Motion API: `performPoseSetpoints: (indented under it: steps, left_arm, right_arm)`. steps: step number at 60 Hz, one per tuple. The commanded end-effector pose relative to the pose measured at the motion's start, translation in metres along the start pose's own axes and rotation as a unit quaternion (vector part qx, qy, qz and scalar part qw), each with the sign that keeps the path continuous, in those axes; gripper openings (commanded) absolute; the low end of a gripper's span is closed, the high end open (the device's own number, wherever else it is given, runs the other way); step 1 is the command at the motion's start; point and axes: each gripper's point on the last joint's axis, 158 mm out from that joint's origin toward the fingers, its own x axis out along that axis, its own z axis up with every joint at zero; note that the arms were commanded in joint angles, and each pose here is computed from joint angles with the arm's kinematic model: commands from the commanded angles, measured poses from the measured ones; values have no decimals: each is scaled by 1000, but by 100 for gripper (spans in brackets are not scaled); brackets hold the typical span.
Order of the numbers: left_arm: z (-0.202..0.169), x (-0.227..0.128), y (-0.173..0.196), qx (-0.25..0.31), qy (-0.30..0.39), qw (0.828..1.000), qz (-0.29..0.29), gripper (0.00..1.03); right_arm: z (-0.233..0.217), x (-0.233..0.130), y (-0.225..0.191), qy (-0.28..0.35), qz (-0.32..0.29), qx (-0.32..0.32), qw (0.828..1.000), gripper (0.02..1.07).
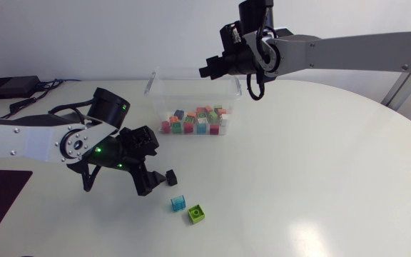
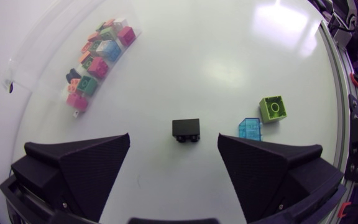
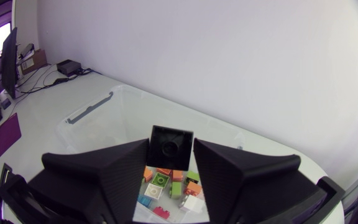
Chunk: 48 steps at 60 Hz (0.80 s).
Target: Place the duplo bricks in the container
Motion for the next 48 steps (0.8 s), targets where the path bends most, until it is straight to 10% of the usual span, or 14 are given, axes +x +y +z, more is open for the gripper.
performPoseSetpoints:
  steps: [1,33,42,48]
  left_arm:
    - [-3,10,-8,14,10,1000,-12,98]
    - [-2,60,0,6,55,998,-23,93]
    - [-10,72,-13,9,76,996,-44,69]
    - [-15,75,-18,11,89,995,-51,36]
  right_arm:
    - [11,-6,-6,-12,-9,6,1000,103]
    - [-41,-124,45,37,45,-33,998,102]
    - [-85,-152,65,87,77,-42,992,102]
    - [-111,-169,76,120,92,-47,987,102]
